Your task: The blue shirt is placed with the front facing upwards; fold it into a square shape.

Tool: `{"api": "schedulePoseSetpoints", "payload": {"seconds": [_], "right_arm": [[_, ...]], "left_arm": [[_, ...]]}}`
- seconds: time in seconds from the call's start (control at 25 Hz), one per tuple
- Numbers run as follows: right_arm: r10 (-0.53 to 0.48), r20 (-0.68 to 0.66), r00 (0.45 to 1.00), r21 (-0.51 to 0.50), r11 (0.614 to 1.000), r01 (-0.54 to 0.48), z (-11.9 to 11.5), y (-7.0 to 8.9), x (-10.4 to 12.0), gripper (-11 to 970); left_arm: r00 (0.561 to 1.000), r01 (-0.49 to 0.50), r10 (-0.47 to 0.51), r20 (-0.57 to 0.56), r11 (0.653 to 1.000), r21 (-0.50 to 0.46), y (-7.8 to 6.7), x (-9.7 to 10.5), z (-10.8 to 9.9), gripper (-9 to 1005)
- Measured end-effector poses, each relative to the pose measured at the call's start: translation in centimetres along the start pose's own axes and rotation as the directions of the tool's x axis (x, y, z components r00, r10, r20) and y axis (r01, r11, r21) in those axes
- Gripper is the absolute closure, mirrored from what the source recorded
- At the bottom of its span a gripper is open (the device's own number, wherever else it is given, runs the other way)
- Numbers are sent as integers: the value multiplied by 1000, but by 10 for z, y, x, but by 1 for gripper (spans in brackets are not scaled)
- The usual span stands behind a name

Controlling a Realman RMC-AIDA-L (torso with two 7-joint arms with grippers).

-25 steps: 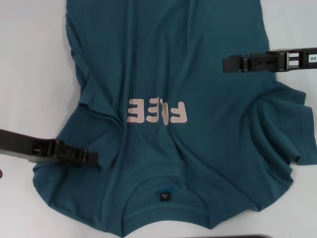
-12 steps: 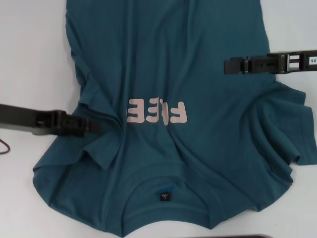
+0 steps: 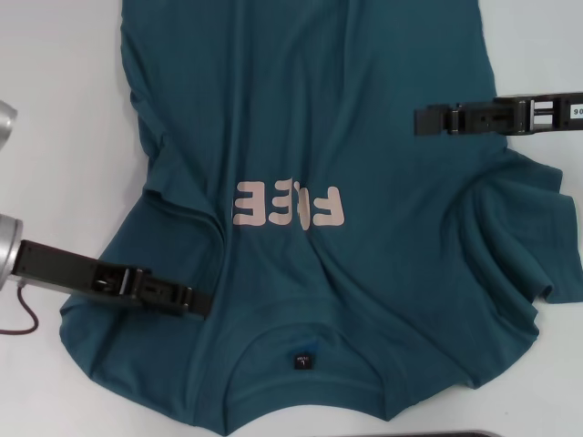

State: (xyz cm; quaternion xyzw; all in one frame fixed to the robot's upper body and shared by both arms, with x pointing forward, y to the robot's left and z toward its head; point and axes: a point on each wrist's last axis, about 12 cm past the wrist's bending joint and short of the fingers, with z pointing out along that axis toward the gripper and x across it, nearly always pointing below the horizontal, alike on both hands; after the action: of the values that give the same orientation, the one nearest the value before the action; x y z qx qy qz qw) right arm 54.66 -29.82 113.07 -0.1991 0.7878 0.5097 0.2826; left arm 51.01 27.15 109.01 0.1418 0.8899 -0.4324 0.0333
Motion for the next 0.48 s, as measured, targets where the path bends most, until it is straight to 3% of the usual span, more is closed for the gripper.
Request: {"api": "schedulePoseSetpoints", "payload": {"seconds": [0.12, 0.24, 0.48], "right_arm": [[0, 1, 1000, 2, 1000, 0, 0, 0, 0, 76], [0, 2, 1000, 4, 1000, 0, 0, 0, 0, 76], [5, 3, 1000, 4, 1000, -5, -1, 0, 0, 77]], "left_arm": [[999, -1, 1, 42, 1000, -4, 1, -2, -9, 348], [986, 31, -31, 162, 1000, 2, 2, -12, -21, 348], [938, 253, -240, 251, 967, -21, 15, -27, -19, 348]]}}
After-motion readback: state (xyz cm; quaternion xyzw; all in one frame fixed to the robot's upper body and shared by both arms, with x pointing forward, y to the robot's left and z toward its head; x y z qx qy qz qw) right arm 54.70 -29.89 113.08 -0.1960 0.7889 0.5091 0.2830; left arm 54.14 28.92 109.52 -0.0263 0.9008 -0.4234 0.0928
